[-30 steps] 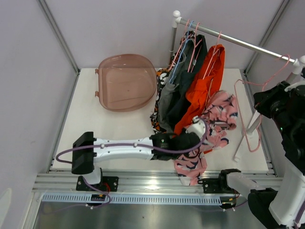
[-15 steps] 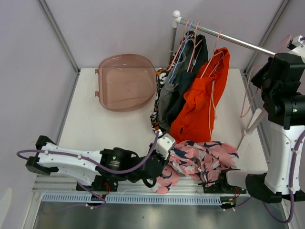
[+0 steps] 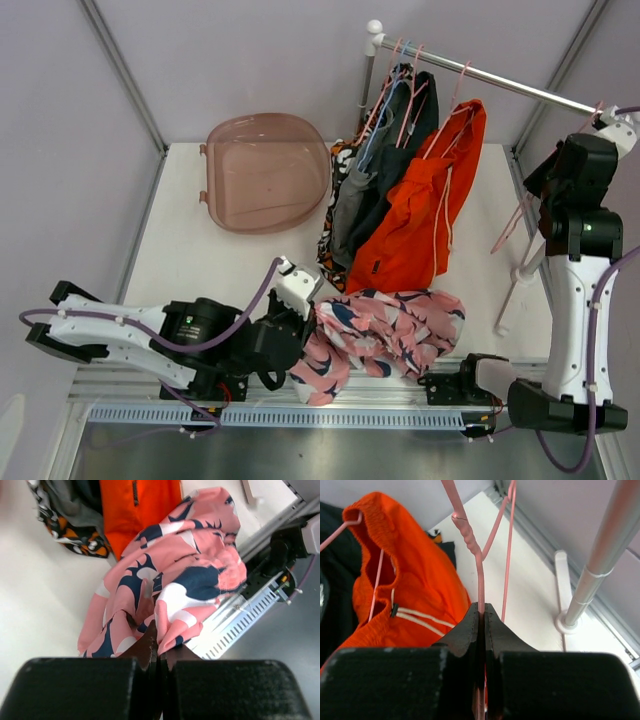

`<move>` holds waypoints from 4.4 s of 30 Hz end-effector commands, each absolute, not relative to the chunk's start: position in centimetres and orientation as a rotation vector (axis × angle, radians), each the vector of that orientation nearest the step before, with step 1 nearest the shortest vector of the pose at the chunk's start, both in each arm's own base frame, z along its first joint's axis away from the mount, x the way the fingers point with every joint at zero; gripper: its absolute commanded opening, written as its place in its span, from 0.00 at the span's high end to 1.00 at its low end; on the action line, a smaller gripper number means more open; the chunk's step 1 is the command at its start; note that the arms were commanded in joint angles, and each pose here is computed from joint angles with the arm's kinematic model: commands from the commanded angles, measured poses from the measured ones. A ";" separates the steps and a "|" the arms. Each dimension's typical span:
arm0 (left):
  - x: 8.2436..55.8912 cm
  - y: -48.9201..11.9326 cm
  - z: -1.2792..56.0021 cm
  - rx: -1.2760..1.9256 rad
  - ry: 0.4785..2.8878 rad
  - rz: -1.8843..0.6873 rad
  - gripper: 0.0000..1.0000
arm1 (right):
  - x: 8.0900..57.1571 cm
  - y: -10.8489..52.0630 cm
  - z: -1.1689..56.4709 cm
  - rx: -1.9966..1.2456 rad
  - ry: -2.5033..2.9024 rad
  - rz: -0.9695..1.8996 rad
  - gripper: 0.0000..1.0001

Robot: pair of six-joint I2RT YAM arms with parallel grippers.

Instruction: Remove the shorts from the hanger

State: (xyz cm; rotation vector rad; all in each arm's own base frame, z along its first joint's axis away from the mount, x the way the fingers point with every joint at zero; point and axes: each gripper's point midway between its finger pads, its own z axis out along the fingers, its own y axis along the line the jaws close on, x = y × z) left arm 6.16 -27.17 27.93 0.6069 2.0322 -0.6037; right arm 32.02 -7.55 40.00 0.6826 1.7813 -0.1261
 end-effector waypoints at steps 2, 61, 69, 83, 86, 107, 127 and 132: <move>8.4 -25.1 33.2 0.483 1.952 -0.562 1.00 | 30.3 -6.0 39.9 0.655 1.757 -0.022 1.00; 47.9 -14.3 43.9 -0.117 1.674 -0.241 0.01 | 17.4 2.2 47.5 0.423 1.454 0.452 0.01; 33.9 -16.1 41.5 0.027 1.665 -0.377 0.01 | 25.8 5.9 48.5 0.326 1.522 0.703 0.04; 24.2 -11.1 31.8 0.052 1.836 -0.363 0.01 | 38.4 11.9 45.9 0.270 1.664 0.616 0.07; 23.4 -10.5 31.3 0.064 1.838 -0.348 0.01 | 40.0 11.9 44.8 0.301 1.674 0.572 0.10; 20.9 -17.0 35.4 0.353 1.706 -0.702 0.01 | 38.4 10.4 45.9 0.367 1.611 0.519 1.00; 13.8 -42.3 40.3 0.913 1.298 -1.361 0.01 | 29.3 10.2 52.2 0.392 1.467 0.665 1.00; 13.8 -44.8 39.0 0.930 1.327 -1.336 0.01 | 28.7 9.8 51.8 0.393 1.477 0.651 1.00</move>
